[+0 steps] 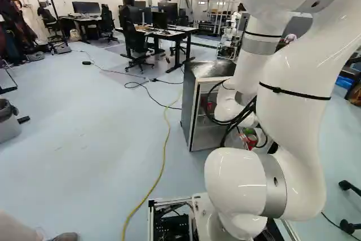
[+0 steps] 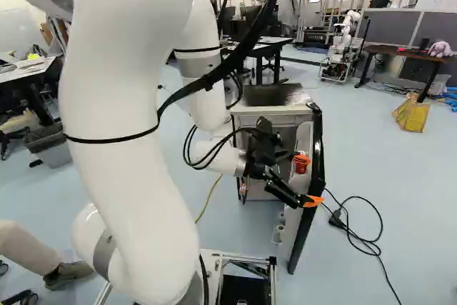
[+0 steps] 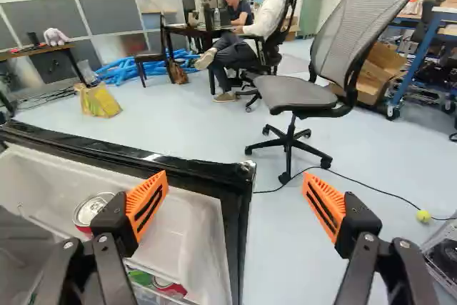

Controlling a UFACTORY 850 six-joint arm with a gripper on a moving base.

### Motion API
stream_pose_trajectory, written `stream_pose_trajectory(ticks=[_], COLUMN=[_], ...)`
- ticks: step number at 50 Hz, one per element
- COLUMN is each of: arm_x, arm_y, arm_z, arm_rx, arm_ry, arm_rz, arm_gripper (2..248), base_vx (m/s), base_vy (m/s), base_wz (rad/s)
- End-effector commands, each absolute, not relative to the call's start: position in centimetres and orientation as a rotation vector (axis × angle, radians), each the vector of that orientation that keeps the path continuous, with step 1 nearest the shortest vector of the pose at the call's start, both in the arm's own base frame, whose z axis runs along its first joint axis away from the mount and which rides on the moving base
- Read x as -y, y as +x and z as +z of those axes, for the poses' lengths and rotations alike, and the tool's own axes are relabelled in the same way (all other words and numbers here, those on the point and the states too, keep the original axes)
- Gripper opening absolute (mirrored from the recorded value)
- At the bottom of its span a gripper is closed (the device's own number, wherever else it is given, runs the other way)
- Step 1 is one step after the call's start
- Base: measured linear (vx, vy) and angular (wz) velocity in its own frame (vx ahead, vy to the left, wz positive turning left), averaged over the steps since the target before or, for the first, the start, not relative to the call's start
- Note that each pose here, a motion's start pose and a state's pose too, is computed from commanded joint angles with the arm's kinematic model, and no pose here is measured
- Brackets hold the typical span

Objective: Grab a drink from the fridge

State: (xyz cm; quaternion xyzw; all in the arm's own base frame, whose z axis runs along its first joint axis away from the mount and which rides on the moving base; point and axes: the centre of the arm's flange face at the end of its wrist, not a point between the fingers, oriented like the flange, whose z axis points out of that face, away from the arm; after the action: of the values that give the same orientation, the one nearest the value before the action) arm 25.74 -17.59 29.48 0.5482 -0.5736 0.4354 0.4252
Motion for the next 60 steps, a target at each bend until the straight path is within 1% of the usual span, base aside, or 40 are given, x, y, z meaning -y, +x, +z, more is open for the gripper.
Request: stream_pose_trajectory(ticks=[33,60], arm_x=[24.4,30.7], arm_y=[25.1,26.6], arm_z=[29.3,29.1], arm_rx=[1.562,1.627], arm_ry=[1.151,1.01], arm_rz=[0.975,0.948], arm_gripper=[247,247], base_vx=[0.0,0.0], base_vy=[0.0,0.0], base_wz=[0.0,0.0])
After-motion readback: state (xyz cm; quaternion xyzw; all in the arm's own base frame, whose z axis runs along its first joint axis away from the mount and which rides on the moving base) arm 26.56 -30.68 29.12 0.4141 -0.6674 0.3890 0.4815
